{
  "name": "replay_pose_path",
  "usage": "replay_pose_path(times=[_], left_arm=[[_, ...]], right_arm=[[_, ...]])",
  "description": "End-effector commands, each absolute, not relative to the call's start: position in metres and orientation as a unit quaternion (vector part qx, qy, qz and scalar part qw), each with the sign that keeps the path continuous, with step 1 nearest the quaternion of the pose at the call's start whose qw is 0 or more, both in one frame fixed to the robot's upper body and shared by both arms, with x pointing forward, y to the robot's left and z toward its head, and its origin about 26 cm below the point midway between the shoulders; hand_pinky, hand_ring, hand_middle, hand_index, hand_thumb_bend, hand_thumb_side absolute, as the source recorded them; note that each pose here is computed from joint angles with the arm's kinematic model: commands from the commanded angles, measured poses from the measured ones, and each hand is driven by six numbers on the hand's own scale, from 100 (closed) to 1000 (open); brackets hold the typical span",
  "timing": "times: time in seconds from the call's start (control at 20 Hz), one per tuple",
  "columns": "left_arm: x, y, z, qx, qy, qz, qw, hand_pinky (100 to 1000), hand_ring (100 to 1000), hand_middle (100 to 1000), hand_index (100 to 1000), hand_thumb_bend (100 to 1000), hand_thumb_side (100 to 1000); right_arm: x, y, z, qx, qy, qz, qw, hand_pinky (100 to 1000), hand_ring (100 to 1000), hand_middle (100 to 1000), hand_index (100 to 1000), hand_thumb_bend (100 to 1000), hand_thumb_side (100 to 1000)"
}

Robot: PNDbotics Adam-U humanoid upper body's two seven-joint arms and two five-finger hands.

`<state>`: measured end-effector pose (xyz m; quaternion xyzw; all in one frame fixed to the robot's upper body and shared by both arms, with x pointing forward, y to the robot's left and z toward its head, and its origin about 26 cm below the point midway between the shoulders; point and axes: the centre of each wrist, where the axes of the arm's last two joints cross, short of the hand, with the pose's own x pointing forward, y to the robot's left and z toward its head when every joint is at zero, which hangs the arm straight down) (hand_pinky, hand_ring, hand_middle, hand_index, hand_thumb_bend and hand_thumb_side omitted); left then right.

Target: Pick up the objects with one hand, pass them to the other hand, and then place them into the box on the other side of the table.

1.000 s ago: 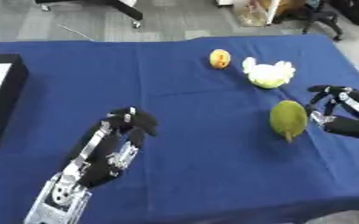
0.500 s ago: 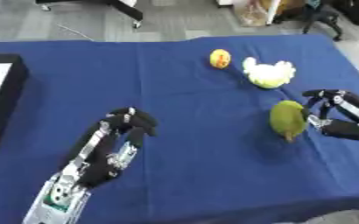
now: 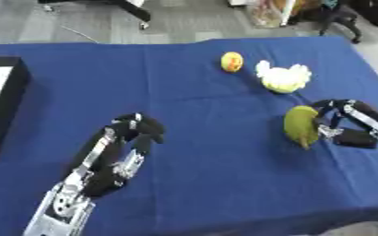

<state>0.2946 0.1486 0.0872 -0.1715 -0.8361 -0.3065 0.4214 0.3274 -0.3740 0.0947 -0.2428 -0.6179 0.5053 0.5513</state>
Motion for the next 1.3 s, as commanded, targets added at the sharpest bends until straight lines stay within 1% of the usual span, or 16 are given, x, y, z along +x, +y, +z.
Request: replay_pose_path(times=[0.05,0.3,0.4,0.6,1.0,1.15,1.3], left_arm=[[0.2957,0.1505,0.0931,-0.166,-0.842,-0.306,0.412,761,586,618,621,100,630],[0.2957,0.1505,0.0932,-0.166,-0.842,-0.306,0.412,761,586,618,621,100,631],[0.2957,0.1504,0.0932,-0.166,-0.842,-0.306,0.412,761,586,618,621,100,631],[0.2956,0.1504,0.0932,-0.166,-0.842,-0.307,0.412,761,585,617,621,100,632],[0.2956,0.1505,0.0934,-0.166,-0.842,-0.306,0.412,761,585,616,622,100,632],[0.2956,0.1505,0.0934,-0.165,-0.842,-0.306,0.412,761,584,616,622,100,632],[0.2956,0.1505,0.0935,-0.165,-0.842,-0.306,0.412,761,584,616,622,100,633]], right_arm=[[0.3305,-0.3786,0.1041,-0.254,-0.608,0.521,0.542,750,515,681,900,109,602],[0.3334,-0.3758,0.1026,-0.247,-0.604,0.531,0.541,751,527,683,893,122,574],[0.3343,-0.3750,0.1027,-0.245,-0.601,0.536,0.540,752,531,683,888,117,537],[0.3355,-0.3736,0.1039,-0.247,-0.595,0.547,0.535,753,537,664,871,103,430],[0.3375,-0.3708,0.1069,-0.266,-0.583,0.562,0.523,750,529,576,811,100,206],[0.3384,-0.3701,0.1071,-0.278,-0.577,0.564,0.521,746,516,539,776,118,107],[0.3392,-0.3695,0.1075,-0.296,-0.571,0.564,0.518,739,491,494,715,124,100]])
